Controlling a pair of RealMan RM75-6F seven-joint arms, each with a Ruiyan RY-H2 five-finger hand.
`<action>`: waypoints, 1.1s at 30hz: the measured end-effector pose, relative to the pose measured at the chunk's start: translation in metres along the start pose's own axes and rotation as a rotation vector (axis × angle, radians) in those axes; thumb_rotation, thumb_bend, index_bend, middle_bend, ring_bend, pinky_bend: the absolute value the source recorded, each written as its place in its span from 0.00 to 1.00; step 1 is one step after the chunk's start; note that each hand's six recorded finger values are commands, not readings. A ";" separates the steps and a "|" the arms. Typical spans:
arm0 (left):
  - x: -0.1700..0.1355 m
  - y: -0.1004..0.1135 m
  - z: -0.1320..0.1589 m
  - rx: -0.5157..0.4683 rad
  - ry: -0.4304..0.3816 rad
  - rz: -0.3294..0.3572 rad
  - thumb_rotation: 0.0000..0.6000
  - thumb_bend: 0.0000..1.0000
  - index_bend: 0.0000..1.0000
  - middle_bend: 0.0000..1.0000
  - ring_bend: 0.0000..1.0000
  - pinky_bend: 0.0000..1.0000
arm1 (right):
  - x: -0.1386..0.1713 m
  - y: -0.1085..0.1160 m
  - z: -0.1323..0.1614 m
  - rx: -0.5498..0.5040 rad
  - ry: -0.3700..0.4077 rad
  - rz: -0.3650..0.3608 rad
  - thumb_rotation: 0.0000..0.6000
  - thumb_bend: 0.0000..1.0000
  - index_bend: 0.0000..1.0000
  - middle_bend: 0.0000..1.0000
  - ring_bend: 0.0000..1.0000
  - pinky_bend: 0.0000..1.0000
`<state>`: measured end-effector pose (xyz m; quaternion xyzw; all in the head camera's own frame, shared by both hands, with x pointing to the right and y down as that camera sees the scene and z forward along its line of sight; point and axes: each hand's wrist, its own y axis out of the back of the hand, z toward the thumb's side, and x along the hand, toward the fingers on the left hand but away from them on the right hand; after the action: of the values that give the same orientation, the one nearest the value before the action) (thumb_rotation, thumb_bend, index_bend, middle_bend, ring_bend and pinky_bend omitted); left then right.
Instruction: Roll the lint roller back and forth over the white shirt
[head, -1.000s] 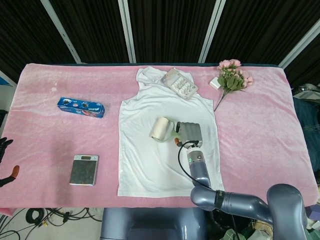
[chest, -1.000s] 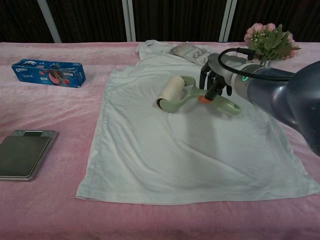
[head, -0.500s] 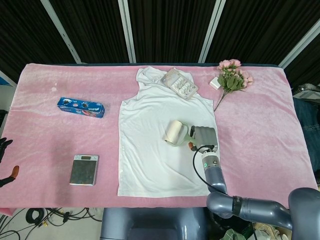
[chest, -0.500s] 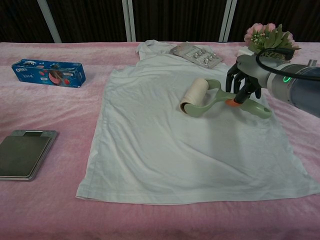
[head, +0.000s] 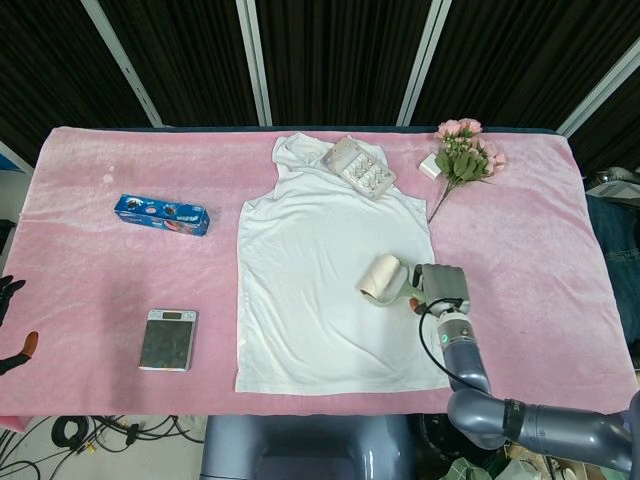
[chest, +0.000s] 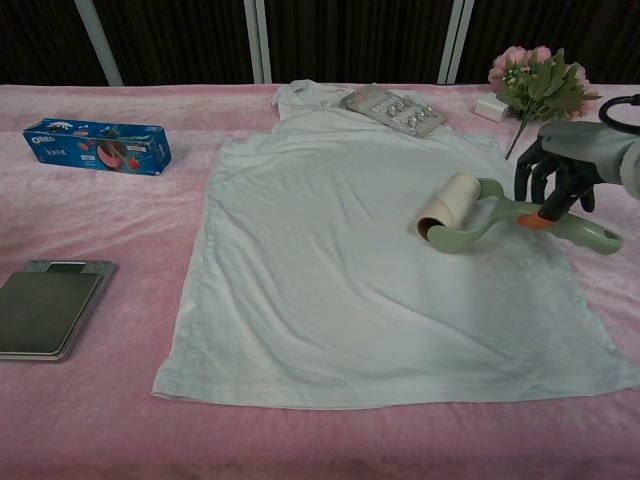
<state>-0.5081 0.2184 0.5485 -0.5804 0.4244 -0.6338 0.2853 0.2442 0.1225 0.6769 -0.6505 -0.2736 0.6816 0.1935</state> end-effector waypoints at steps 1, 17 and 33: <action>0.000 0.000 0.000 0.000 0.000 0.000 1.00 0.39 0.13 0.06 0.04 0.08 | 0.001 0.001 -0.003 0.001 -0.005 0.003 1.00 0.53 0.68 0.65 0.61 0.60; 0.000 0.002 -0.001 -0.009 0.003 0.007 1.00 0.39 0.13 0.06 0.04 0.08 | -0.013 0.004 0.011 -0.029 0.024 0.068 1.00 0.53 0.68 0.65 0.61 0.60; 0.000 0.003 -0.001 -0.015 0.001 0.006 1.00 0.39 0.13 0.06 0.04 0.08 | -0.028 0.006 0.065 -0.019 0.080 0.083 1.00 0.53 0.69 0.65 0.61 0.60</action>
<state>-0.5091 0.2169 0.5463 -0.5807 0.4310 -0.6302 0.2828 0.1820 0.0927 0.6950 -0.6899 -0.2449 0.6599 0.1695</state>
